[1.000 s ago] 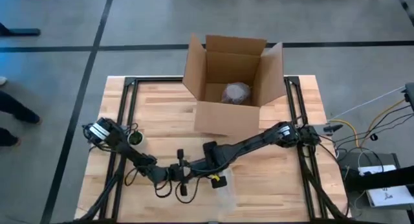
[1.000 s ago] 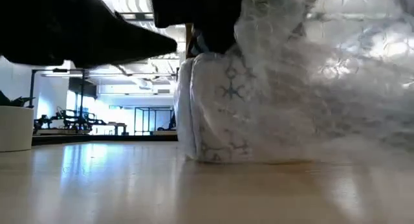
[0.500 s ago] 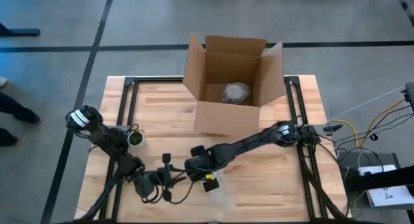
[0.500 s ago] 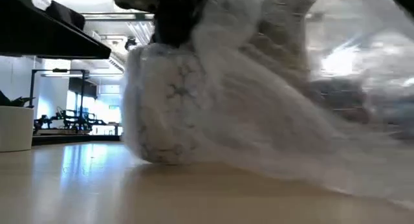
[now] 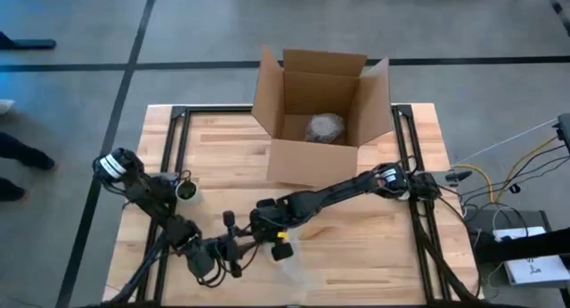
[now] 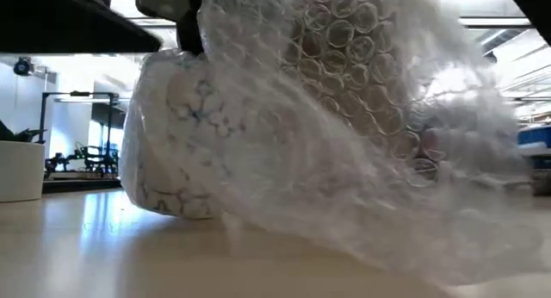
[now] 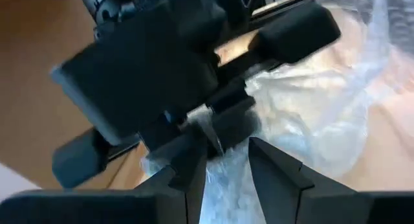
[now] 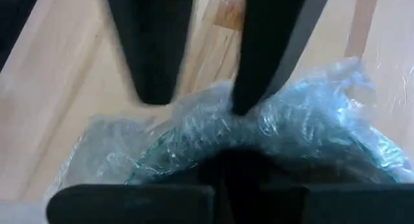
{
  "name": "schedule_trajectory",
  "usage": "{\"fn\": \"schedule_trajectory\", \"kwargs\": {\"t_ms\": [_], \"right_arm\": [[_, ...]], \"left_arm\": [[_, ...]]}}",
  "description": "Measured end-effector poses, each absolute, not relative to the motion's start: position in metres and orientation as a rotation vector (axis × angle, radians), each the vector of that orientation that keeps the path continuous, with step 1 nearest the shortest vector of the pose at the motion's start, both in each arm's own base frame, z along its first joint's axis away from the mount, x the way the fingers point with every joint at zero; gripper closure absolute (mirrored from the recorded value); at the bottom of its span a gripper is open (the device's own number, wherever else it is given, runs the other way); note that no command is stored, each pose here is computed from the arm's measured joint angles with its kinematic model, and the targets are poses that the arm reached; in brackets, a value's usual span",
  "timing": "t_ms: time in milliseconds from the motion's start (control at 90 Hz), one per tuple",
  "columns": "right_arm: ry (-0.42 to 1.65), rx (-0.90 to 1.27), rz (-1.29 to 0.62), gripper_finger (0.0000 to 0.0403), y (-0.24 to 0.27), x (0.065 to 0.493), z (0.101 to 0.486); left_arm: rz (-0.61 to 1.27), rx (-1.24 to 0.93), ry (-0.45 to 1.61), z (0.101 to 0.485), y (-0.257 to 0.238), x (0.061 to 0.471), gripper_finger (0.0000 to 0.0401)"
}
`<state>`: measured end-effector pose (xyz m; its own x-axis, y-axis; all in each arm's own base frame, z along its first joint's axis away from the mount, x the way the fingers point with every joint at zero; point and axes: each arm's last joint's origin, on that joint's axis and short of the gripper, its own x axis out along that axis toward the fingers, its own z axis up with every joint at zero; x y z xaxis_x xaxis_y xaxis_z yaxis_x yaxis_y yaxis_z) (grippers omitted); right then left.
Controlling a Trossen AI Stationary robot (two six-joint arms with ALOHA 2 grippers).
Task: Wrap mug
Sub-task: Wrap the blue patterned mug with the bubble wrap
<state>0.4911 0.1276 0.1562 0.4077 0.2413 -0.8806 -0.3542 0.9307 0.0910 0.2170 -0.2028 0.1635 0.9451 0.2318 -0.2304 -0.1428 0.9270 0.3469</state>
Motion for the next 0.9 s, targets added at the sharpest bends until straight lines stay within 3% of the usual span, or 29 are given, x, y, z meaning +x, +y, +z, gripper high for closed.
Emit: {"fn": "schedule_trajectory", "kwargs": {"t_ms": [456,900], "right_arm": [[1.090,-0.112,0.360,0.0403,0.133,0.492,0.163],[1.116,-0.155,0.295,0.0403,0.134,0.490,0.200]], "left_arm": [[0.146,0.306,0.310,0.149,-0.199,0.221,0.0273],[0.142,0.314,0.329,0.145,-0.197,0.221,0.0302]]}}
